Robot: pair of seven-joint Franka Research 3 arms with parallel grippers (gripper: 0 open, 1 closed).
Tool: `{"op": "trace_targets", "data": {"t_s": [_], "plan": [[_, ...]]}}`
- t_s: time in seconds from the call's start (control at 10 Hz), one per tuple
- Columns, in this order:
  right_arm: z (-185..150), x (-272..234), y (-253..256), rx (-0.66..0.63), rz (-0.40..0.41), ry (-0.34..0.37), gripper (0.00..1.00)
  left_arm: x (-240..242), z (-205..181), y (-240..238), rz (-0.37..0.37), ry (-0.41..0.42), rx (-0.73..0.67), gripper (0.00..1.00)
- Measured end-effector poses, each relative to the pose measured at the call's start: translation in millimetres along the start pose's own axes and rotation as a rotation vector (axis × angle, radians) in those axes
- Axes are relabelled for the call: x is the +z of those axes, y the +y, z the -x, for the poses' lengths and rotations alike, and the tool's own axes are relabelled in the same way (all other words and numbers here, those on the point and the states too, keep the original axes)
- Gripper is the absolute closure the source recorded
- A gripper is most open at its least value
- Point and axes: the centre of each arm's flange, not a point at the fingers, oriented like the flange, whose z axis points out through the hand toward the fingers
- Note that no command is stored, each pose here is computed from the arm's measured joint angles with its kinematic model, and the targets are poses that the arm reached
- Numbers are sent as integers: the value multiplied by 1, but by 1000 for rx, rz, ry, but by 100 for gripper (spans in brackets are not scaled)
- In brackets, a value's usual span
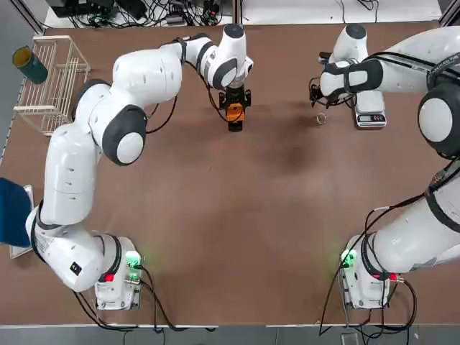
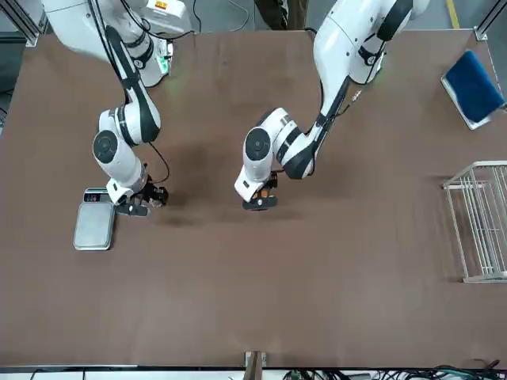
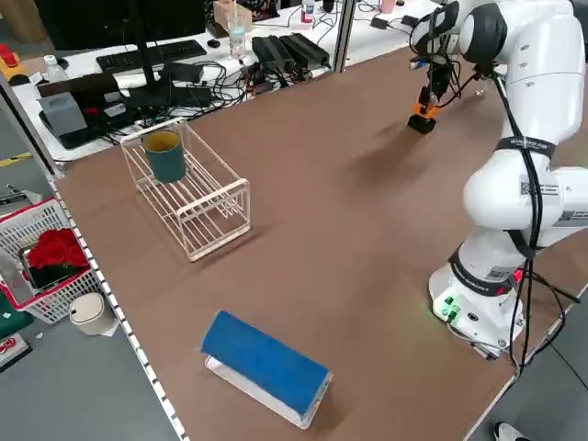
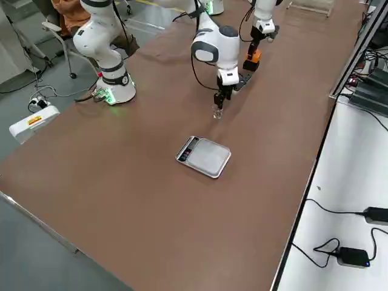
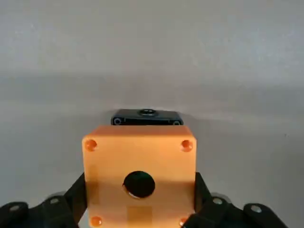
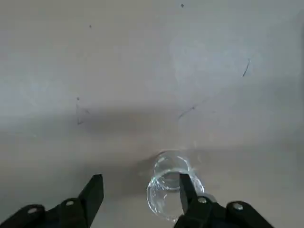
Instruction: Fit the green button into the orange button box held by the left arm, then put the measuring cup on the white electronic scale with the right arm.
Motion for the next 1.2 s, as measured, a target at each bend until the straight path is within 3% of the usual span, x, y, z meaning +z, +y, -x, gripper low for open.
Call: {"op": "trace_targets", "data": {"t_s": [0.5,0.7,1.0,1.2], "plan": [[9,7,-5,6,-4,-2,34,3,-1,0,-2,10,0,13],[9,7,-5,7,-4,-1,44,4,-1,0,-3,8,0,13],[8,10,0,16,-6,7,48,6,-1,0,-5,7,-1,13],[8,13,0,17,-6,7,57,6,-2,0,-2,9,-1,13]]}}
